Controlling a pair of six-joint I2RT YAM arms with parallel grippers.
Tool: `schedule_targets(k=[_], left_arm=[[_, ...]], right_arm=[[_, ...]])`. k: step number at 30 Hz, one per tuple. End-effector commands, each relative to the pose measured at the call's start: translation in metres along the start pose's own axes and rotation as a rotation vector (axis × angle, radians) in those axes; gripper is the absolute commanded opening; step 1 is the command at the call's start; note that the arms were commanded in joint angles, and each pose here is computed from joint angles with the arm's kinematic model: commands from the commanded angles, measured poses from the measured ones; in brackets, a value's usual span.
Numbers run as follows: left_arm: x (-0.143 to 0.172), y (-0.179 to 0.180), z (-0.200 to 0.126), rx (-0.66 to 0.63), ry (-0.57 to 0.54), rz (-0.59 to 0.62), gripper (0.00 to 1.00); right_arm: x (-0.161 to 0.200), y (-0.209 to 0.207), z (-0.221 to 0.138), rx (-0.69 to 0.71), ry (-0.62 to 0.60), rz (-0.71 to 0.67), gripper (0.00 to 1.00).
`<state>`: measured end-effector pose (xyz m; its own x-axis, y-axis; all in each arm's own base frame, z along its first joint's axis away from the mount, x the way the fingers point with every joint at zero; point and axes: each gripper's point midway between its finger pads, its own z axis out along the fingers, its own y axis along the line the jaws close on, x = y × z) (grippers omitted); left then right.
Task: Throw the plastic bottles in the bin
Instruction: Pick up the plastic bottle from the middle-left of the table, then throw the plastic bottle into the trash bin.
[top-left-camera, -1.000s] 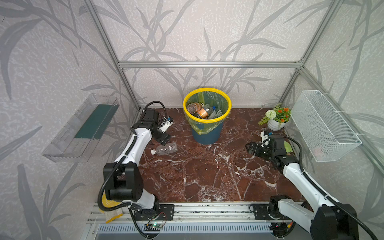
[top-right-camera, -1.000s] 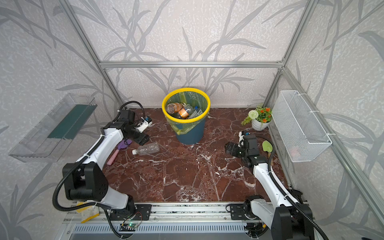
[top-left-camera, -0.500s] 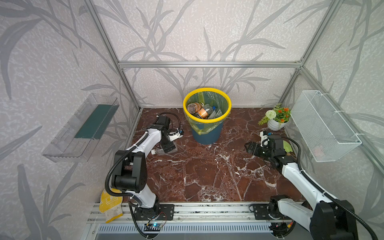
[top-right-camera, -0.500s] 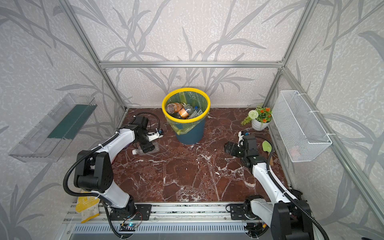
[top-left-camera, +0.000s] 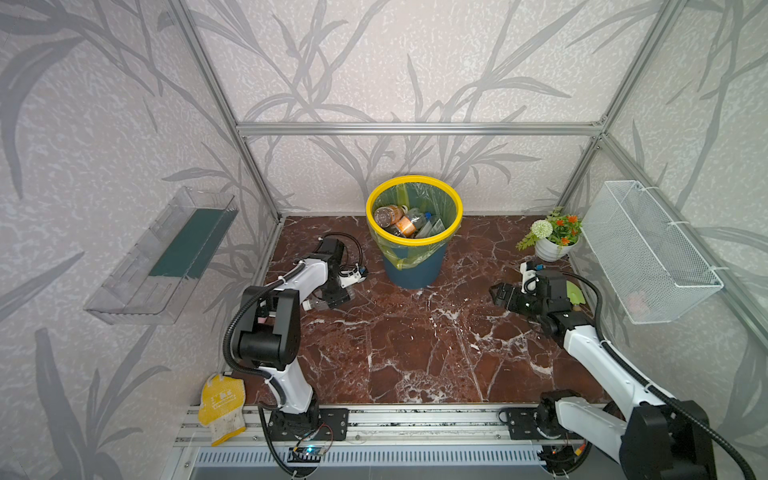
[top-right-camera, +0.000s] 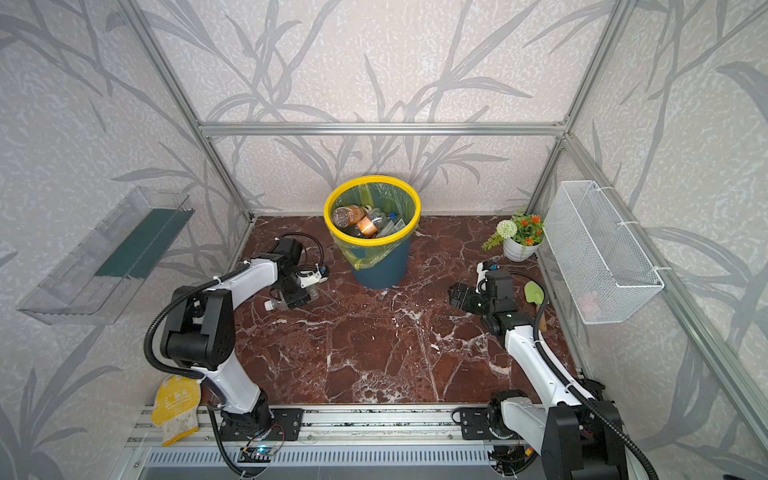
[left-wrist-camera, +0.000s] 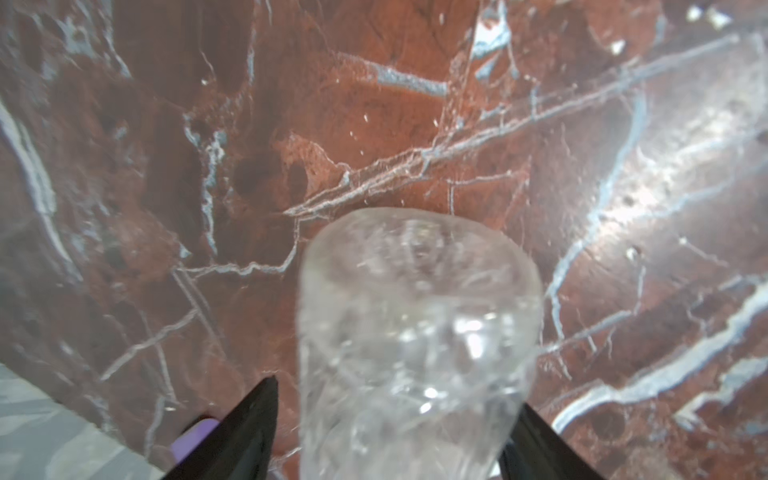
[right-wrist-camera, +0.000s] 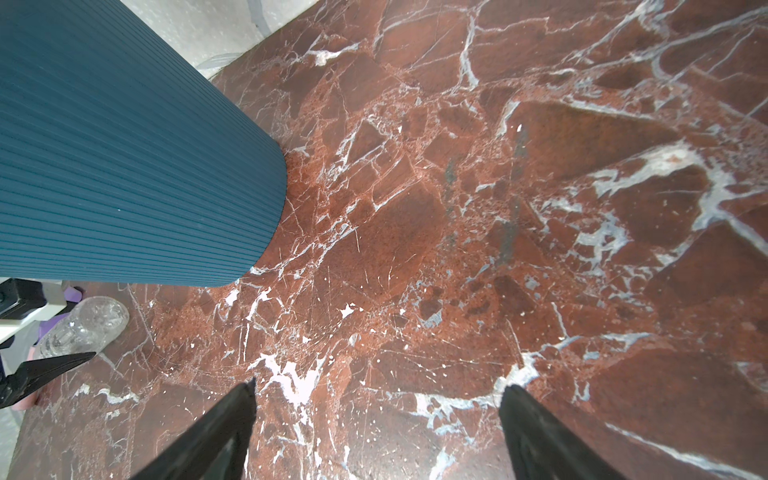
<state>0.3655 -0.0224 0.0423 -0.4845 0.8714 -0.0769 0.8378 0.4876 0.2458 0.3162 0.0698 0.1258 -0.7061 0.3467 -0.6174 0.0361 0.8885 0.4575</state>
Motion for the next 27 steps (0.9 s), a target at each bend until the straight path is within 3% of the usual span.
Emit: schedule_targets(k=[1, 5, 9, 16, 21, 27], left_arm=[[0.001, -0.002, -0.001, 0.045, -0.008, 0.002, 0.67], [-0.002, 0.001, -0.01, 0.029, -0.025, -0.012, 0.62], [-0.01, 0.015, -0.033, -0.026, -0.085, -0.094, 0.46], [-0.026, 0.043, -0.134, -0.239, -0.351, -0.297, 0.44], [-0.02, 0.043, -0.242, -0.424, -0.626, -0.445, 0.45], [-0.032, 0.029, -0.399, -0.556, -1.223, -0.555, 0.51]], right_arm=[[0.006, -0.004, -0.002, 0.021, 0.007, -0.015, 0.93], [0.006, -0.005, -0.002, 0.024, 0.005, -0.013, 0.93], [0.006, -0.006, -0.002, 0.027, 0.003, -0.011, 0.93], [0.004, -0.003, -0.004, 0.021, 0.005, -0.007, 0.92], [-0.003, 0.004, -0.012, 0.005, -0.014, -0.003, 0.92], [-0.012, 0.013, -0.019, -0.004, -0.023, -0.018, 0.92]])
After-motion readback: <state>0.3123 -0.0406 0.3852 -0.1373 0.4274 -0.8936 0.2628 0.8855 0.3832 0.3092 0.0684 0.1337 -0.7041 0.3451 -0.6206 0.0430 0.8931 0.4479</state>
